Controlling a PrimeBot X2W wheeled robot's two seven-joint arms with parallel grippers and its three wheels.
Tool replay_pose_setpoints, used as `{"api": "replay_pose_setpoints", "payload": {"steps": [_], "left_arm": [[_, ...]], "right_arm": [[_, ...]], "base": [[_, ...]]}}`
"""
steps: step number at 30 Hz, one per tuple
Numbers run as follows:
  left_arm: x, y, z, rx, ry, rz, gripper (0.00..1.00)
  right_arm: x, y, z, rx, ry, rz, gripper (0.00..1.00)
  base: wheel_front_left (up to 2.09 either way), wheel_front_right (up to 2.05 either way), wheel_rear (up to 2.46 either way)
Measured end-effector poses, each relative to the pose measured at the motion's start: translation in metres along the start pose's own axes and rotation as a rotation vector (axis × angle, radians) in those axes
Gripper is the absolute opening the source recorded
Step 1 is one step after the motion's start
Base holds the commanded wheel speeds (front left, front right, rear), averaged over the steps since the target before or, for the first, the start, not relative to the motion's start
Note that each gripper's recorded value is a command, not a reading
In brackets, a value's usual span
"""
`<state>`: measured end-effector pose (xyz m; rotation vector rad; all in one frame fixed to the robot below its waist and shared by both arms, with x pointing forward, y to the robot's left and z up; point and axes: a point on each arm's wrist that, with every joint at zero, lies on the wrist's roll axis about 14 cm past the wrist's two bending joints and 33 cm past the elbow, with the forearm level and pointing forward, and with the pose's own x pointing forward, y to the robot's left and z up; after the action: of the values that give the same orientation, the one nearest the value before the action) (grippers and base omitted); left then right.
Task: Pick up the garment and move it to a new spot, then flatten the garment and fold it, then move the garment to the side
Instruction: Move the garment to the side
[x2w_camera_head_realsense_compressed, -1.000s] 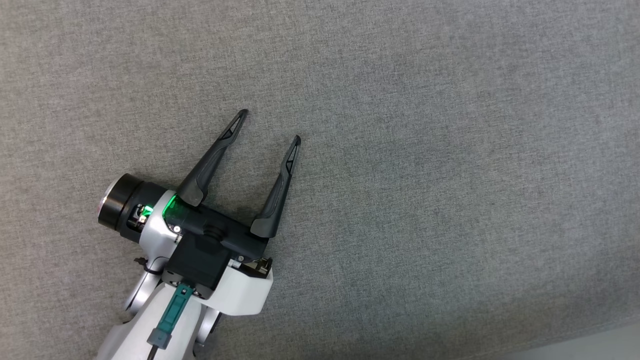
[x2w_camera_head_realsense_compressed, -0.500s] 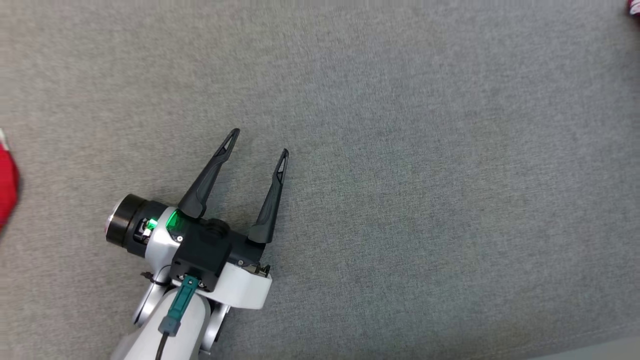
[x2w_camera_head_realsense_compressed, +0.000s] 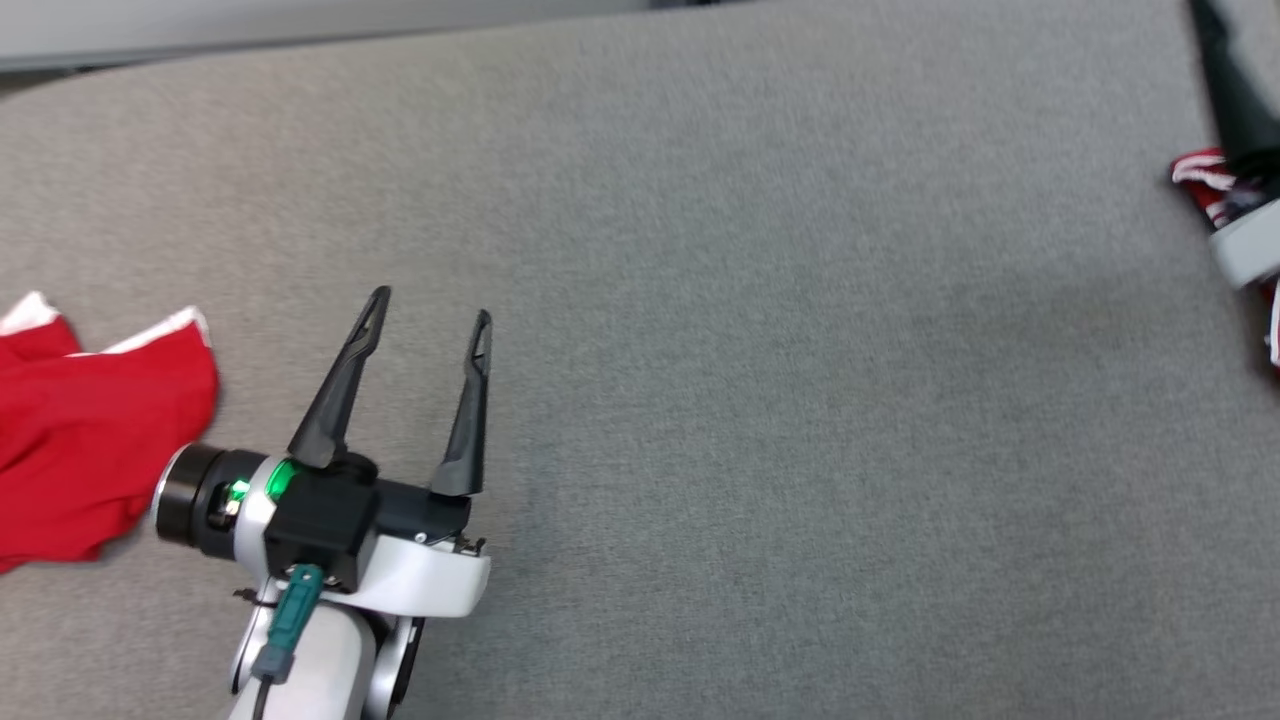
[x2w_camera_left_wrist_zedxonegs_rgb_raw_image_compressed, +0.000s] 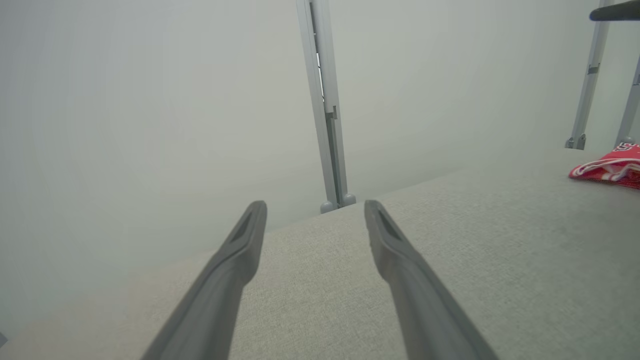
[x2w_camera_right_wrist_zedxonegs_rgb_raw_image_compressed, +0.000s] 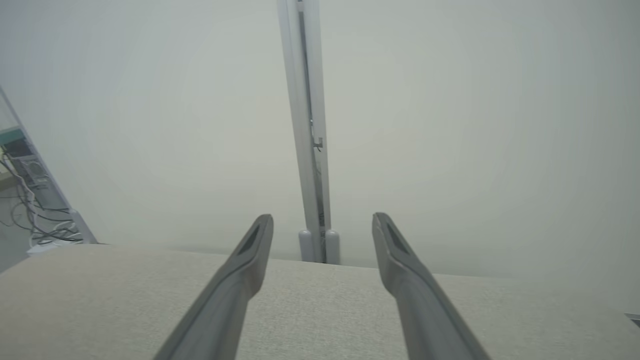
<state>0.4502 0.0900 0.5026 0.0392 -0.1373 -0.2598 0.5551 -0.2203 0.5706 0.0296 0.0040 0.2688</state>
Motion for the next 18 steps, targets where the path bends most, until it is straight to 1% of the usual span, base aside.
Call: {"api": "replay_pose_setpoints", "payload": {"steps": [1, 3, 5, 8, 12, 16, 18], "left_arm": [[-0.004, 0.006, 0.005, 0.001, -0.009, 0.025, 1.00], [-0.012, 0.018, 0.014, -0.001, -0.019, 0.071, 1.00], [-0.027, 0.035, 0.023, -0.003, -0.027, 0.136, 1.00], [-0.042, 0.048, 0.030, 0.002, -0.036, 0.187, 1.00], [-0.061, 0.060, 0.037, -0.001, -0.040, 0.240, 1.00], [-0.073, 0.071, 0.040, -0.013, -0.043, 0.282, 1.00], [-0.079, 0.074, 0.039, -0.017, -0.037, 0.291, 1.00]], "right_arm": [[-0.002, 0.013, 0.004, 0.062, -0.036, 0.021, 1.00], [-0.009, 0.031, 0.009, 0.146, -0.097, 0.038, 1.00], [-0.023, 0.052, 0.011, 0.189, -0.161, 0.057, 1.00], [-0.037, 0.071, 0.008, 0.259, -0.215, 0.056, 1.00], [-0.057, 0.087, -0.002, 0.261, -0.233, 0.036, 1.00], [-0.076, 0.105, -0.018, 0.229, -0.216, 0.026, 1.00], [-0.084, 0.112, -0.018, 0.205, -0.227, 0.019, 1.00]], "base": [[0.00, 0.00, 0.00], [0.00, 0.00, 0.00], [0.00, 0.00, 0.00], [0.00, 0.00, 0.00], [0.00, 0.00, 0.00], [0.00, 0.00, 0.00], [0.00, 0.00, 0.00]]}}
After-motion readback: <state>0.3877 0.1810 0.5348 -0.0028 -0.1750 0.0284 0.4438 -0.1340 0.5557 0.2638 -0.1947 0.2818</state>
